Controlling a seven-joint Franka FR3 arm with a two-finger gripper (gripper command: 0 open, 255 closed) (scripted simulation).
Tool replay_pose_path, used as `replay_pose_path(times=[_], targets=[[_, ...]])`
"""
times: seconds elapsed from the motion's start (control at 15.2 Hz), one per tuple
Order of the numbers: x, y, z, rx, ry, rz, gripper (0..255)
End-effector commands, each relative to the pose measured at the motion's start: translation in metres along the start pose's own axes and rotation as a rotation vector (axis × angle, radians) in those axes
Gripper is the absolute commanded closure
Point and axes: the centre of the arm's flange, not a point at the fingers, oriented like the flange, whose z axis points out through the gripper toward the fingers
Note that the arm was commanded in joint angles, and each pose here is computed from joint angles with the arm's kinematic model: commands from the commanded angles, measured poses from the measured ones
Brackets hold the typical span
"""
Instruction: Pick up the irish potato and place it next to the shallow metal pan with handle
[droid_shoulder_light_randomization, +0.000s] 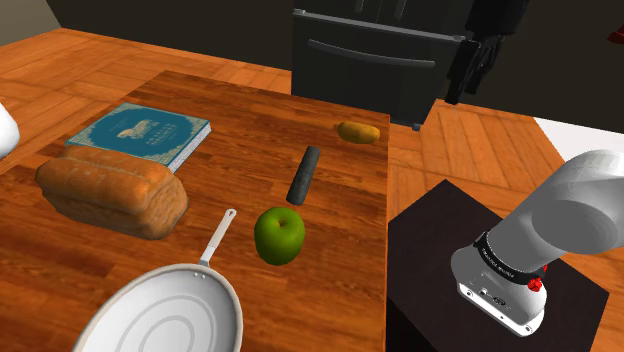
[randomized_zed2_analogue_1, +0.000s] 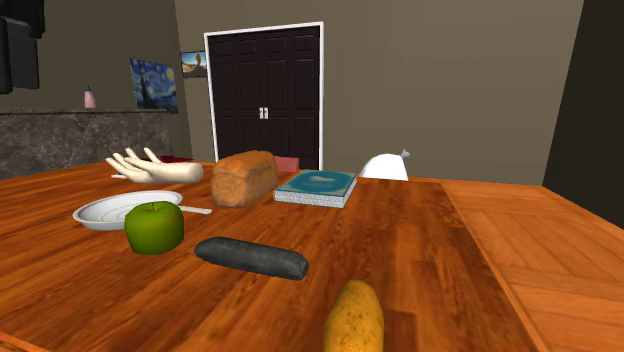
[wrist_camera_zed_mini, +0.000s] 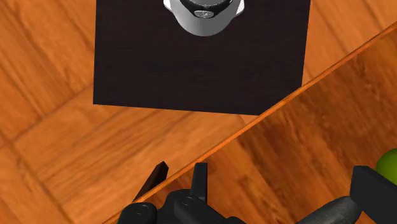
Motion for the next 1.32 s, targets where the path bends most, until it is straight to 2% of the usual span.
replay_pose_path(times=[0.0,1.25], targets=[[0.000,0.000,0.000,0.000,0.000,0.000,0],[0.176,0.060,0.137,-0.107,0.118,-0.401,0]])
